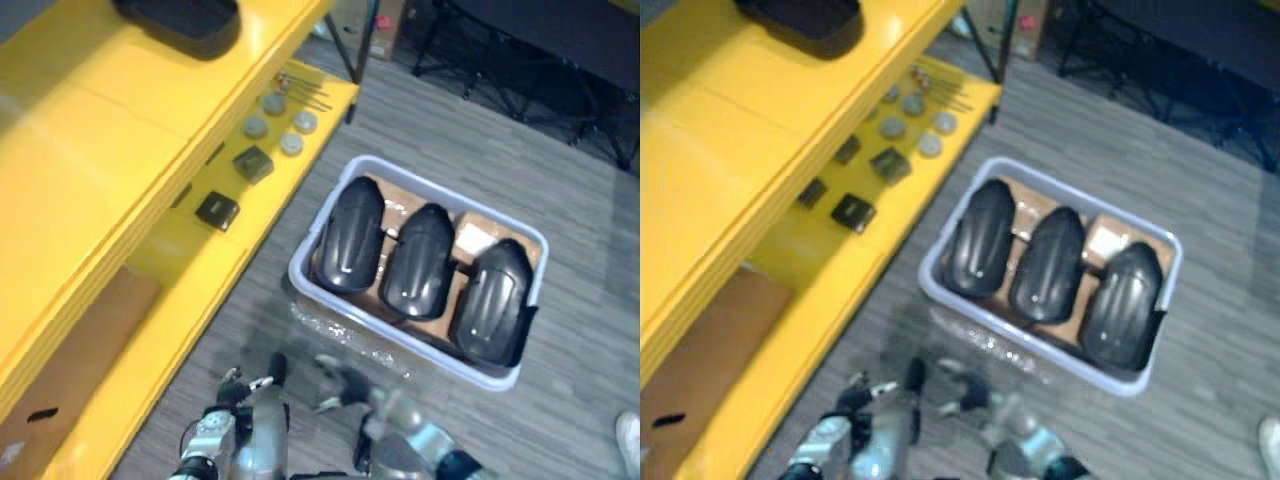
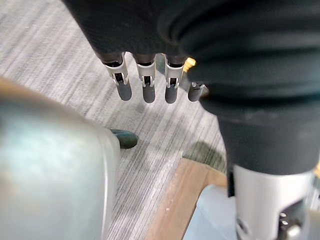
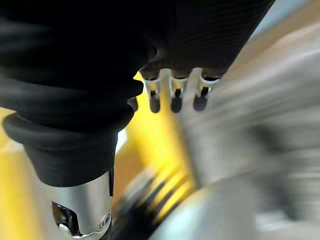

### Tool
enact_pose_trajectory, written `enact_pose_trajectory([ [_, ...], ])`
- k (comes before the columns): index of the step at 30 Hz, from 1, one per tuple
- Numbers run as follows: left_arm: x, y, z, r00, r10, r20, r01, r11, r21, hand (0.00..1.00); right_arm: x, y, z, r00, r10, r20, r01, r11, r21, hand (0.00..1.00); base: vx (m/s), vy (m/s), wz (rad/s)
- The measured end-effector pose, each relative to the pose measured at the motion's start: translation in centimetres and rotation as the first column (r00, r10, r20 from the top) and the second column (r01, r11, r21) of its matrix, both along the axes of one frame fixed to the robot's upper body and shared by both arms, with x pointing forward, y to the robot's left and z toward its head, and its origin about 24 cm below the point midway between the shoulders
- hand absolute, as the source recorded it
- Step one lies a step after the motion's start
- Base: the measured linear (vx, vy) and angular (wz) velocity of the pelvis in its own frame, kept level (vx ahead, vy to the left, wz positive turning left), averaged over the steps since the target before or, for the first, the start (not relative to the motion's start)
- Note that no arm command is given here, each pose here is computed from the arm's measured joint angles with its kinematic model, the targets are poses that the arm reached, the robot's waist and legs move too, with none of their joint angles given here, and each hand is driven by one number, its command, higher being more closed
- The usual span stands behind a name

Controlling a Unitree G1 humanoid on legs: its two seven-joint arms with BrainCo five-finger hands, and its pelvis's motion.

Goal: Walk over and take plastic housings, then place them on the shelf

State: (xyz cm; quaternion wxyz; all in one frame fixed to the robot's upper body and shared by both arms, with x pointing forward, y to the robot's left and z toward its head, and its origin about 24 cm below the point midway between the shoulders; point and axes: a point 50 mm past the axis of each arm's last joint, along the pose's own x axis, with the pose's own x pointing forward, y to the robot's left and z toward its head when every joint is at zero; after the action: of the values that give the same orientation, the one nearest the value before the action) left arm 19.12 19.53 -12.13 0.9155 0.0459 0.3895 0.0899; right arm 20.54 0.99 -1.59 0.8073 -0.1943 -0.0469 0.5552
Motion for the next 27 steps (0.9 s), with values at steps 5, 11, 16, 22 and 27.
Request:
enact_pose_trajectory([
  [5,-0.1,1.4,0.2,1.000,-0.012,-0.005,0.013,0.998,0.059,0.00,2.8,3.8,11.0,0.965,-0.141,0.223,0.054,0.932,0.358,0.00,-0.02,0.010,0.14],
  [11,-6.4,4.0,-1.7,0.990,0.047,-0.133,-0.033,0.994,0.103,0.00,9.5,-11.1,18.5,0.523,-0.852,-0.016,0.585,0.345,0.734,0.00,-0.02,0.051,-0.39],
  [16,-9.3,4.3,-2.3,0.982,0.082,-0.171,-0.067,0.993,0.093,0.00,6.3,-22.9,13.0,0.090,-0.970,-0.228,0.786,-0.072,0.614,0.00,0.01,0.008,-0.43],
  [22,-10.3,5.3,-2.2,0.980,0.119,-0.160,-0.103,0.989,0.109,0.00,-0.9,-32.8,6.5,-0.383,-0.870,-0.311,0.788,-0.483,0.382,0.00,-0.04,-0.058,-0.31],
  [27,-9.9,5.9,-1.9,0.982,0.118,-0.146,-0.101,0.988,0.121,0.00,-4.3,-32.8,-0.8,-0.519,-0.755,-0.401,0.801,-0.593,0.079,0.00,-0.07,-0.014,-0.04],
])
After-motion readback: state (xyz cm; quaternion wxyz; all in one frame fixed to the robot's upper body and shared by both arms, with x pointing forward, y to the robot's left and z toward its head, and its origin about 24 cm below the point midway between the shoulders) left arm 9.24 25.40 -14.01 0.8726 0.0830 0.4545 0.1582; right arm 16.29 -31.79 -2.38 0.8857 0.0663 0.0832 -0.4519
